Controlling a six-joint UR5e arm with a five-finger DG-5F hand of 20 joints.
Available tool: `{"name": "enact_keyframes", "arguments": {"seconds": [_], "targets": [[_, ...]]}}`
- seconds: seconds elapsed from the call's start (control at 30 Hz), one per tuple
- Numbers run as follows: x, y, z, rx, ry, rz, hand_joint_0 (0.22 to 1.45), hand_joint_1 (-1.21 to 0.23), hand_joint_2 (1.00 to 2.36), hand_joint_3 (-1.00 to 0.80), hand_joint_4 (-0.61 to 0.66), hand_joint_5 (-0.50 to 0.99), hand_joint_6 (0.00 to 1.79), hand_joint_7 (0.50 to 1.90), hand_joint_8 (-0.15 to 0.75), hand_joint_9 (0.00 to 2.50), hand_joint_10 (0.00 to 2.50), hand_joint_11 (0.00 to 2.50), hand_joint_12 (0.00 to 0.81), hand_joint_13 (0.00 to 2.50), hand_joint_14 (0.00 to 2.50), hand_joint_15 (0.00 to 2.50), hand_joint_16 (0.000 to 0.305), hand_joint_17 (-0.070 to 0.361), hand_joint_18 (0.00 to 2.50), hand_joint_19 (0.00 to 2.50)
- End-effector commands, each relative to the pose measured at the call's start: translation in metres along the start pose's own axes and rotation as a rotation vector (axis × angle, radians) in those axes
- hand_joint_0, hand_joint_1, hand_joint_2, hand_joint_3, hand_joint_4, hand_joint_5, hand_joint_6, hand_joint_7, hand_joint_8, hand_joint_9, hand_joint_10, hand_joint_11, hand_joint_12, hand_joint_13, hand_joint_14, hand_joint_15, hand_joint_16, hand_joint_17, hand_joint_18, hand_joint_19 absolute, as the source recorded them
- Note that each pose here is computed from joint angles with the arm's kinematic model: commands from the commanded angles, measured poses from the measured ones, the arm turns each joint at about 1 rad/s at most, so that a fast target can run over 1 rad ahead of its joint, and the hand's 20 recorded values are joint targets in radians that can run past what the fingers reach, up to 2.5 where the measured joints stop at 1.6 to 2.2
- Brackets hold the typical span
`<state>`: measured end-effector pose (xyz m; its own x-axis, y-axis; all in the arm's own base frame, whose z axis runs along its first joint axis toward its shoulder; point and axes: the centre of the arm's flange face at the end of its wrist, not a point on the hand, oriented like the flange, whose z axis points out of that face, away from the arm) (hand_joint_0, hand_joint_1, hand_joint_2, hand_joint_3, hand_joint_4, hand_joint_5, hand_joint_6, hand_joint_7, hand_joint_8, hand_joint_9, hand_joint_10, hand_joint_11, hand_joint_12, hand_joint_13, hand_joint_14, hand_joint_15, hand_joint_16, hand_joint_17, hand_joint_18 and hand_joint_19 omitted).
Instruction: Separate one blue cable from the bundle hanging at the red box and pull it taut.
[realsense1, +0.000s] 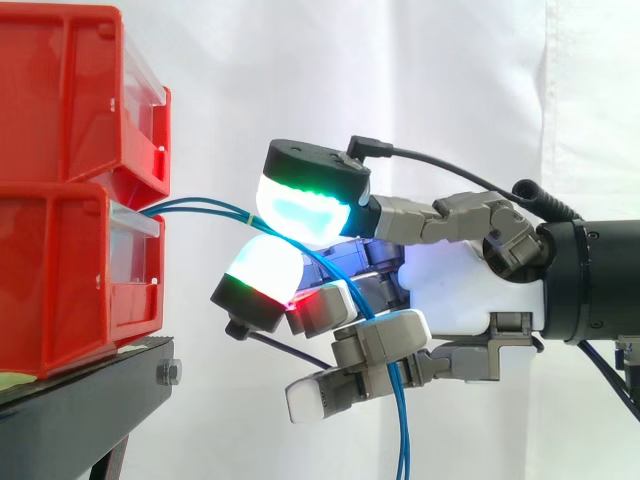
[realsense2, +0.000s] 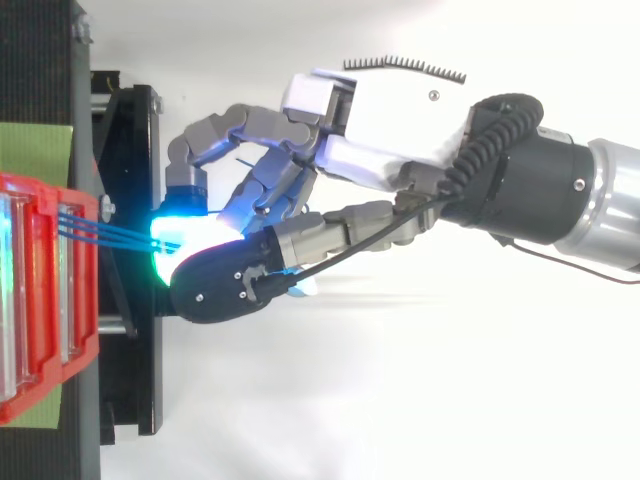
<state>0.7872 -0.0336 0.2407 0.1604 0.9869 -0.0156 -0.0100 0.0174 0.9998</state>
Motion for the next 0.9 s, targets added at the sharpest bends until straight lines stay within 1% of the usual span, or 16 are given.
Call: {"name": "enact_keyframes", "arguments": {"seconds": [0.0, 0.1, 0.13, 0.2, 0.23, 0.27, 0.33, 0.37, 0.47, 0.53, 0.57, 0.6, 0.7, 0.73, 0.8, 0.87], "targets": [[0.002, 0.000, -0.001, 0.008, 0.001, -0.003, 0.78, -0.85, 1.00, -0.50, 0.11, -0.22, 0.89, 1.16, 0.296, 1.11, 0.02, 1.27, 0.280, 1.36, 0.02, 1.46, 0.040, 0.090, 0.75, 0.57], [0.002, -0.001, -0.002, 0.013, 0.002, -0.004, 0.78, -0.87, 1.00, -0.50, 0.13, -0.21, 0.90, 1.19, 0.298, 1.14, 0.02, 1.28, 0.281, 1.36, 0.02, 1.45, 0.039, 0.088, 0.76, 0.56], [0.001, 0.001, -0.002, 0.013, 0.002, -0.004, 0.75, -0.88, 1.00, -0.50, 0.13, -0.21, 0.90, 1.21, 0.300, 1.14, 0.02, 1.29, 0.279, 1.36, 0.02, 1.46, 0.039, 0.088, 0.76, 0.57], [0.001, 0.004, -0.003, 0.013, 0.002, -0.004, 0.68, -0.89, 1.00, -0.50, 0.13, -0.20, 0.90, 1.20, 0.303, 1.16, 0.02, 1.31, 0.285, 1.36, 0.02, 1.46, 0.039, 0.087, 0.76, 0.58], [0.001, 0.008, -0.003, 0.011, 0.000, -0.004, 0.62, -0.88, 1.00, -0.50, 0.14, -0.20, 0.90, 1.18, 0.308, 1.16, 0.02, 1.31, 0.289, 1.36, 0.02, 1.46, 0.039, 0.087, 0.76, 0.60], [0.001, 0.008, -0.004, 0.016, 0.002, -0.005, 0.55, -0.85, 1.00, -0.50, 0.16, -0.20, 0.89, 1.19, 0.318, 1.16, 0.02, 1.30, 0.300, 1.37, 0.02, 1.46, 0.041, 0.092, 0.77, 0.61], [0.000, 0.014, -0.006, 0.020, 0.000, -0.008, 0.50, -0.81, 1.00, -0.50, 0.17, -0.20, 0.88, 1.14, 0.335, 1.17, 0.02, 1.28, 0.323, 1.39, 0.02, 1.45, 0.045, 0.100, 0.79, 0.62], [0.000, 0.017, -0.007, 0.023, 0.002, -0.011, 0.47, -0.74, 1.00, -0.50, 0.18, -0.20, 0.87, 1.11, 0.348, 1.17, 0.02, 1.26, 0.337, 1.39, 0.02, 1.44, 0.047, 0.106, 0.80, 0.62], [-0.001, 0.016, -0.009, 0.042, 0.004, -0.019, 0.48, -0.58, 1.00, -0.50, 0.19, -0.19, 0.86, 1.11, 0.347, 1.19, 0.02, 1.27, 0.330, 1.39, 0.02, 1.41, 0.047, 0.107, 0.81, 0.63], [-0.001, 0.016, -0.009, 0.042, 0.004, -0.019, 0.54, -0.48, 1.00, -0.50, 0.17, -0.19, 0.85, 1.13, 0.324, 1.18, 0.02, 1.28, 0.304, 1.37, 0.02, 1.43, 0.044, 0.100, 0.79, 0.66], [-0.002, 0.017, -0.010, 0.040, 0.002, -0.018, 0.55, -0.48, 1.00, -0.50, 0.16, -0.19, 0.85, 1.15, 0.320, 1.18, 0.02, 1.27, 0.306, 1.37, 0.02, 1.42, 0.044, 0.098, 0.79, 0.68], [-0.001, 0.016, -0.009, 0.042, 0.002, -0.020, 0.61, -0.44, 1.00, -0.50, 0.15, -0.19, 0.84, 1.18, 0.312, 1.18, 0.02, 1.29, 0.286, 1.36, 0.02, 1.43, 0.042, 0.094, 0.79, 0.69], [0.000, 0.016, -0.010, 0.042, 0.004, -0.020, 0.62, -0.51, 1.01, -0.38, 0.14, -0.19, 0.85, 1.21, 0.317, 1.18, 0.02, 1.29, 0.290, 1.36, 0.02, 1.43, 0.043, 0.096, 0.79, 0.69], [-0.001, 0.016, -0.009, 0.042, 0.002, -0.020, 0.61, -0.57, 1.02, -0.31, 0.15, -0.20, 0.85, 1.25, 0.318, 1.16, 0.02, 1.30, 0.292, 1.35, 0.02, 1.42, 0.043, 0.098, 0.79, 0.69], [-0.002, 0.016, -0.009, 0.042, 0.001, -0.020, 0.61, -0.65, 1.02, -0.23, 0.15, -0.21, 0.87, 1.25, 0.316, 1.13, 0.02, 1.28, 0.293, 1.34, 0.02, 1.42, 0.044, 0.099, 0.79, 0.69], [-0.002, 0.016, -0.009, 0.042, 0.001, -0.020, 0.61, -0.70, 1.03, -0.20, 0.13, -0.22, 0.88, 1.23, 0.309, 1.09, 0.02, 1.29, 0.291, 1.32, 0.02, 1.40, 0.045, 0.100, 0.78, 0.69]]}}
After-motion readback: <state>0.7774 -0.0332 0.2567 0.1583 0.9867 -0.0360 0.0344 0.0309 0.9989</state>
